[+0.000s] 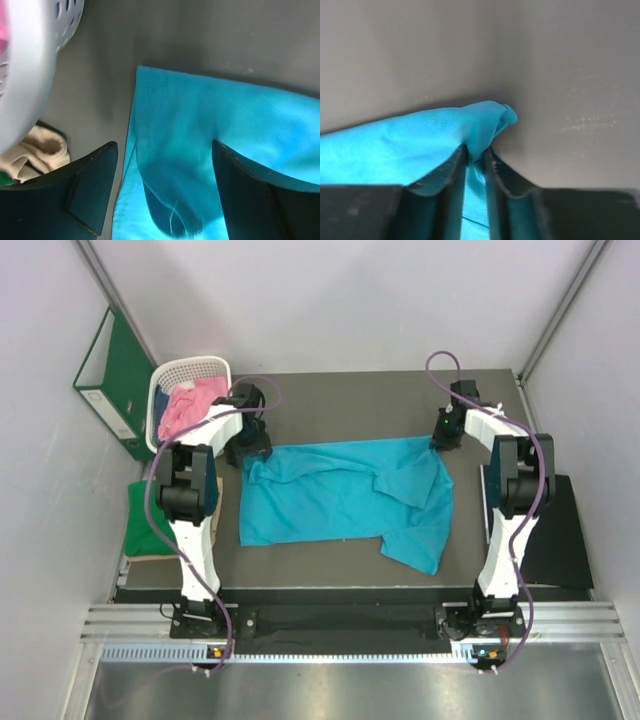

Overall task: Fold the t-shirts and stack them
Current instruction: Fold the flattened tshirt in 1/3 of the way

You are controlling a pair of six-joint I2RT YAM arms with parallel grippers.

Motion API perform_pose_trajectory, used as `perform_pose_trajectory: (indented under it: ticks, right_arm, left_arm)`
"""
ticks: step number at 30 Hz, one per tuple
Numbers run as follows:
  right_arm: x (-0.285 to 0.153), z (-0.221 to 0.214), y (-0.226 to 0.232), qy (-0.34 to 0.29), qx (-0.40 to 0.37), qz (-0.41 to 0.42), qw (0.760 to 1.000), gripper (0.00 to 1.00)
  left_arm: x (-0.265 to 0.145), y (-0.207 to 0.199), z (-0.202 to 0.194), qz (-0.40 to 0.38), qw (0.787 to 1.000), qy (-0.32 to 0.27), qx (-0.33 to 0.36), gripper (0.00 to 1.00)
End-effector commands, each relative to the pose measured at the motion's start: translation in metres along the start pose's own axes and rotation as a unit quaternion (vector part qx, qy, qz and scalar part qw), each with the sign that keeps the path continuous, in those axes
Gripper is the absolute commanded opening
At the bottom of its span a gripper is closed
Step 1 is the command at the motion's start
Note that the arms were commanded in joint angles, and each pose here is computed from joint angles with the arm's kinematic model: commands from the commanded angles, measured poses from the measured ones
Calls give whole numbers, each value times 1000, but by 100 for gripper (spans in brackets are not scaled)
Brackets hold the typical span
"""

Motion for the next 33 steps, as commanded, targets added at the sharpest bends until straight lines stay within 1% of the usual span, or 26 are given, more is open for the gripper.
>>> perform_pose_trajectory:
  ticks: [1, 2, 3, 4, 5, 6, 9, 13, 15, 16, 18, 19, 20, 21, 23, 26, 27, 28, 29, 30, 31, 32, 33]
  right_arm:
    - [2, 16, 16, -17, -4, 37, 999, 14]
    - [1, 17, 17, -20, -5, 39, 999, 12]
    - [0, 20, 18, -22, -6, 40, 999, 11]
    - [0, 21, 18, -24, -7, 39, 999, 8]
    - [-1, 24, 20, -28, -8, 42, 999, 7]
    - [-2, 27, 20, -31, -8, 43, 999, 6]
    - [-6, 36, 21, -44, -4, 44, 998, 5]
    - [-6, 48, 20, -58, 8, 47, 997, 4]
    - [-3, 54, 21, -64, 10, 50, 997, 4]
    - [-4, 60, 25, -72, 10, 54, 996, 4]
    - [2, 63, 26, -72, 11, 53, 996, 4]
    - [1, 71, 31, -80, 11, 60, 995, 4]
    - [8, 72, 31, -78, 13, 58, 995, 4]
    - [9, 75, 34, -80, 14, 62, 995, 4]
    - [11, 84, 40, -86, 14, 68, 994, 5]
    - [13, 94, 46, -93, 12, 74, 993, 7]
    - [13, 95, 47, -93, 11, 75, 993, 13]
    - [13, 98, 48, -96, 11, 75, 992, 19]
    - [11, 99, 49, -98, 10, 76, 992, 25]
    - [8, 100, 49, -102, 11, 74, 992, 36]
    - [7, 99, 47, -102, 10, 71, 992, 42]
    - [-6, 103, 51, -114, 9, 76, 991, 48]
    - [-15, 106, 48, -127, 6, 66, 990, 53]
  left_arm:
    - [8, 4, 7, 25, 1000, -1, -13, 76]
    - [9, 3, 9, 24, 1000, -1, -13, 71]
    - [12, 3, 10, 25, 1000, 2, -14, 61]
    - [18, 2, 8, 26, 1000, 7, -13, 46]
    - [19, 1, 12, 27, 1000, 4, -14, 7]
    - [20, 1, 13, 29, 999, 6, -17, 0]
    - [25, -5, 22, 20, 1000, 0, -19, 0]
    - [24, -13, 45, 5, 999, -30, -21, 0]
    - [29, -18, 51, -3, 999, -34, -20, 0]
    - [27, -21, 62, -10, 999, -49, -22, 0]
    - [36, -28, 69, -22, 998, -51, -20, 0]
    - [31, -31, 82, -29, 997, -67, -20, 0]
    - [32, -35, 87, -36, 997, -70, -20, 0]
    - [40, -37, 88, -38, 997, -68, -18, 0]
    - [36, -42, 102, -45, 995, -86, -16, 0]
    - [36, -45, 111, -49, 994, -99, -14, 0]
    - [33, -45, 113, -49, 993, -104, -14, 0]
    - [32, -44, 113, -48, 993, -107, -13, 4]
    - [29, -43, 115, -46, 993, -111, -13, 22]
    - [20, -42, 118, -45, 992, -121, -10, 38]
    - [17, -40, 118, -35, 992, -124, -8, 51]
    - [10, -38, 120, -31, 991, -133, -8, 79]
    - [-11, -35, 127, -30, 987, -158, -4, 88]
Point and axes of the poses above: each gripper's point midway between its finger pads, its own x axis out along the fingers, its own y axis along the line the jaws close on, z = x × y, the point moved 3 cm from there along -x, back along the fingers, and after that the axes turned 13 degrees about x, right-handed, at the moved point
